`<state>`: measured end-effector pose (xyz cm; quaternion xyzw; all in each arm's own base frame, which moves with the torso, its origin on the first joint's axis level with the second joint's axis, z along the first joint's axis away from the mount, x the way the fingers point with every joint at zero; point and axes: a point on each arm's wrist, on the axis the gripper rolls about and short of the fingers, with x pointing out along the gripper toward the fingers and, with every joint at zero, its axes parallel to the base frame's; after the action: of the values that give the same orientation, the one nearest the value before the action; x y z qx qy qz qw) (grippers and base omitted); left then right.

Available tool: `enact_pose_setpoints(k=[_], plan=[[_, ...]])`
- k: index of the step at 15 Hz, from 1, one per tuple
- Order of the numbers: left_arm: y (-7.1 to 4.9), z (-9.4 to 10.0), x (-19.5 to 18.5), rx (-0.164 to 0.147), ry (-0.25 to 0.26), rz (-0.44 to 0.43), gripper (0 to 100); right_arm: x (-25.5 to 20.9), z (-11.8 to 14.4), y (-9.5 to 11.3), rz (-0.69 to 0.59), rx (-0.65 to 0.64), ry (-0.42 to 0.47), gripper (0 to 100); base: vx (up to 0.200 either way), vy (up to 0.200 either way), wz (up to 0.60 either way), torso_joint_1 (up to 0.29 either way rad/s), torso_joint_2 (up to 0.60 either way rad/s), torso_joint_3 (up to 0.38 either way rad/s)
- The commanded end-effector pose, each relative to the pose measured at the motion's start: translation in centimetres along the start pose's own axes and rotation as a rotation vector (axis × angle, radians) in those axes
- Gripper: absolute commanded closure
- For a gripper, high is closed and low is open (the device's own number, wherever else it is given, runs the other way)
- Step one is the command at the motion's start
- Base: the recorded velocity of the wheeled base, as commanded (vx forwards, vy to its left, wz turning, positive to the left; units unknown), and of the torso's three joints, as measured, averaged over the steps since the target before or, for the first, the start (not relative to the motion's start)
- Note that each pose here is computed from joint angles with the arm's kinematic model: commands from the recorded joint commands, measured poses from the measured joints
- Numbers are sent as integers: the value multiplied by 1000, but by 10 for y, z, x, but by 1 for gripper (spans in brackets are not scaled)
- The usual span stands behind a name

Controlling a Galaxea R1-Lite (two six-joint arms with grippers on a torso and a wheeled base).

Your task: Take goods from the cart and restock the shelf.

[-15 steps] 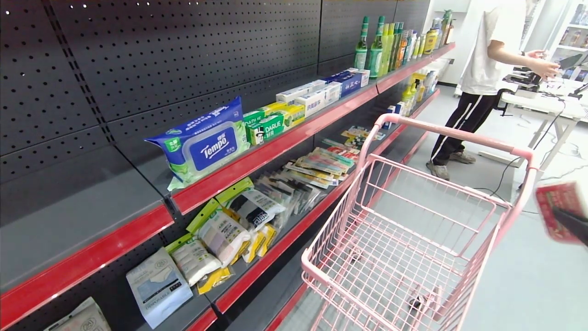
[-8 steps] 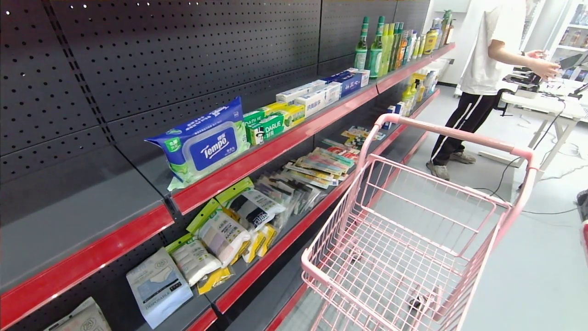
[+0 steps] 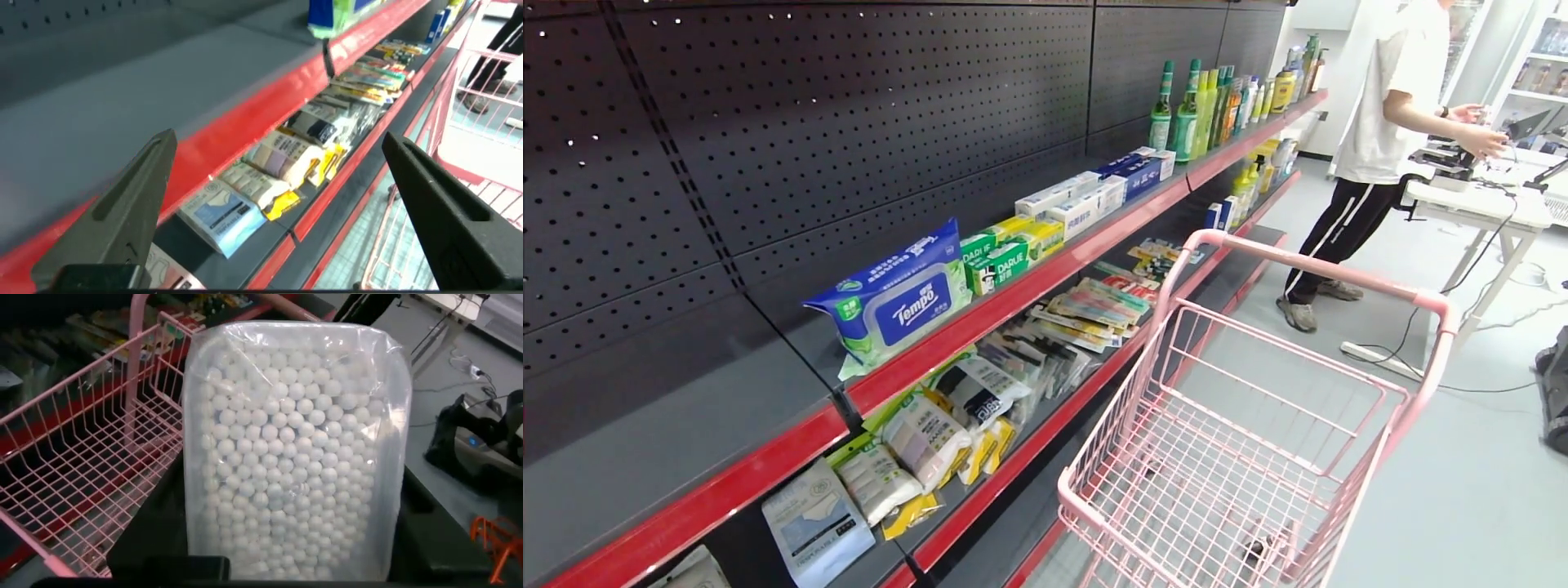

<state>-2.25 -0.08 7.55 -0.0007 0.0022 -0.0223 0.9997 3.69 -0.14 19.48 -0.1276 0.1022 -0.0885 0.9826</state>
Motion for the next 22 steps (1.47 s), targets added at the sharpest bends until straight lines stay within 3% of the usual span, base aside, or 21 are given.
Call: enact_pose_setpoints(k=[1,22], plan=[[0,0,0,0,0,0,0,1,0,0,1,-10,6,100,0,0,0,217,-535,-315],[0,0,0,0,0,0,0,6,1,4,47,-56,19,100,0,0,0,163,-358,-198]])
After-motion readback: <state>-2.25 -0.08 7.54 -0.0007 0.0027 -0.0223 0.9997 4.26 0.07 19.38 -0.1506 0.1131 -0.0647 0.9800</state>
